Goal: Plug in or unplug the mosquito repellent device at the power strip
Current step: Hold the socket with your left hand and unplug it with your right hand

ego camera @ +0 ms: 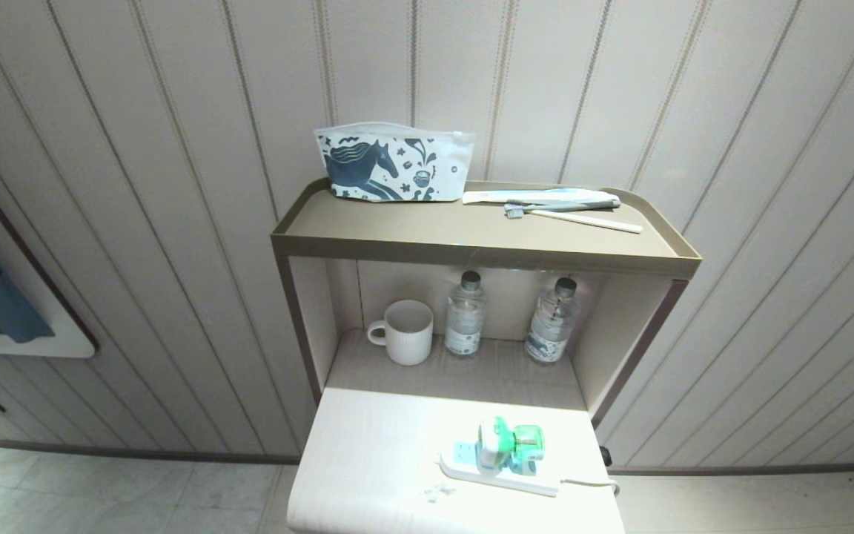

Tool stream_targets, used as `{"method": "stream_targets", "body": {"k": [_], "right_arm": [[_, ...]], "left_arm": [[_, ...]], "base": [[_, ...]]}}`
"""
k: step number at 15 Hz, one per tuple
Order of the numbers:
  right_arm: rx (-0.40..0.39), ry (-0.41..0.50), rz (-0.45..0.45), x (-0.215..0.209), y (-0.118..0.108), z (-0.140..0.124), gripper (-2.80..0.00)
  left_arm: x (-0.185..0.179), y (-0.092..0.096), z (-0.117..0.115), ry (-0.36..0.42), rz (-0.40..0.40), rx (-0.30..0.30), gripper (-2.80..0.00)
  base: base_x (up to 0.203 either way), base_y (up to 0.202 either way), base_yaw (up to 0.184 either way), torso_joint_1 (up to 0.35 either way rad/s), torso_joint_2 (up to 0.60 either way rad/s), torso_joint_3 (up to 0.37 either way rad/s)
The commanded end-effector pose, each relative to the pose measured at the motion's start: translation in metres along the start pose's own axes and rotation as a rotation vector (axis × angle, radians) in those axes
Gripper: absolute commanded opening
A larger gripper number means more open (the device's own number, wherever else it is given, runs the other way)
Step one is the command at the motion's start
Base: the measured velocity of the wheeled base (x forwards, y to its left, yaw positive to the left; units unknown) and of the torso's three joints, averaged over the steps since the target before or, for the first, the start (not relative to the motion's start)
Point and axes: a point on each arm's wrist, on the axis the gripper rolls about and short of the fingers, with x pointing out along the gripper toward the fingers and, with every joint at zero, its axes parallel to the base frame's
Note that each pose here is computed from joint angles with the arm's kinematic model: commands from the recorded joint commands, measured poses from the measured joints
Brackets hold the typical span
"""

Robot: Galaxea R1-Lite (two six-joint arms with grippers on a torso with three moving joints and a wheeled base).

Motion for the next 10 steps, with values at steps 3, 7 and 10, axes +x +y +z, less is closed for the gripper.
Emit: {"method": "stream_targets", "body": {"k": [3, 7, 10], "right_arm": [[-0.010, -0.007, 0.003, -0.001, 0.000, 0.002, -2.80], [-0.017, -0.092, -0.004, -0.013, -0.001, 0.036, -2.80], [-0.015, -0.210, 0.029, -0.043, -0.002, 0.124, -2.80]], "left_arm": [[0.000, 0.000, 0.000, 0.002, 0.000, 0.000, -2.80], [0.000, 0.000, 0.000, 0.002, 0.000, 0.000, -2.80], [0.000, 0.000, 0.000, 0.002, 0.000, 0.000, -2.80]], "base": [[0.000, 0.000, 0.000, 0.000, 0.00, 0.000], [0.000, 0.000, 0.000, 0.000, 0.00, 0.000], [0.000, 0.000, 0.000, 0.000, 0.00, 0.000]]}}
